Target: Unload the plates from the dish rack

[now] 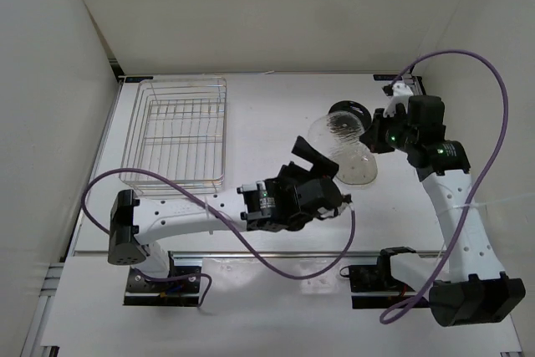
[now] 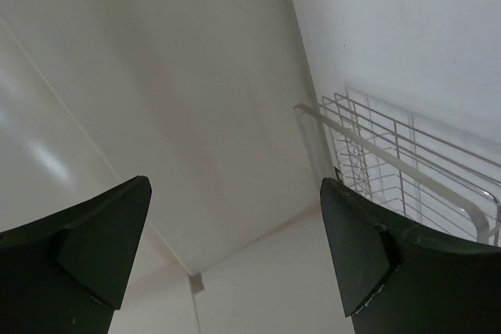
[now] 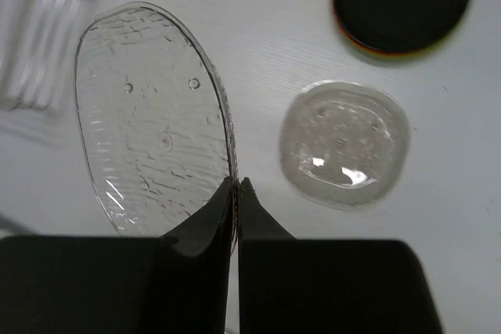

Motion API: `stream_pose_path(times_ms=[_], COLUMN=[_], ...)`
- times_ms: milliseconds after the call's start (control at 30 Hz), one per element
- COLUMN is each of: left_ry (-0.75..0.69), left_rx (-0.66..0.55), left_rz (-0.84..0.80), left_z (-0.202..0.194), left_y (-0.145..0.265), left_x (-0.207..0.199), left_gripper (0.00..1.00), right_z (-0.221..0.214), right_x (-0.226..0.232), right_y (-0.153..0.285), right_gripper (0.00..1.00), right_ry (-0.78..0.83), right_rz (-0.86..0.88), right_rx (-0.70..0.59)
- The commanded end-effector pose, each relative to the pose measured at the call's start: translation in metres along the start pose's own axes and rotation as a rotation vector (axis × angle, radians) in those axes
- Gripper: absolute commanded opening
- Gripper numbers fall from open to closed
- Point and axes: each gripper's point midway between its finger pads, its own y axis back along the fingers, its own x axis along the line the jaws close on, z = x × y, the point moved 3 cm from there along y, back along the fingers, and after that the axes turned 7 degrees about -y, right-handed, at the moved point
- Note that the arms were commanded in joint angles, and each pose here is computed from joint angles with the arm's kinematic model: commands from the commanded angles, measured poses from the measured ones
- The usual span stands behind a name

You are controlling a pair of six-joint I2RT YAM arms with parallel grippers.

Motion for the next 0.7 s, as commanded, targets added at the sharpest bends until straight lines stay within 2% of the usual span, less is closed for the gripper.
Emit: stream_pose_path(times_ms=[0,133,167,233,267,400,533,667], left_ry=[0.258,0.508,0.624,0.753,0.837,0.997,1.048,1.039], left_rx=[0.06,0.123,0.125,0.167,0.159,0.162,0.196,0.199], left_rz=[0.045,0.145,0.224,0.298,0.351,0.449,0.481,0.468], left_z=[-0.061,-0.14,-0.167,-0.207,-0.223,-0.256,-0.283,-0.287], left_y=[0.006,0.012,0.027,0.036,0.047,0.077,0.092,0.1], left_x=[0.035,0.078,0.101,0.117,0.129,0.138,0.139,0.135], left_gripper=[1.0,1.0,1.0,1.0,1.0,1.0,1.0,1.0], right_z=[0.009,0.0,-0.006,-0.009,-0.016,-0.014,-0.024,-0.032], right_x=[-0.058,-0.106,-0.115,-0.13,-0.136,-0.156,-0.165,-0.163], right_y=[-0.022,-0.043,-0.051,-0.054,-0.061,-0.071,-0.087,-0.094], right_gripper=[0.0,0.0,0.0,0.0,0.0,0.0,0.0,0.0], right_ry=[-0.158,-0.2,-0.217,-0.258,-0.279,-0.317,-0.322,-0.32], right_rz=[-0.274,-0.418,-0.418,-0.414,-0.405,-0.373,-0.329,-0.284], right_rx=[-0.143,-0.166,-0.142,-0.128,-0.095,-0.09,-0.023,0.029])
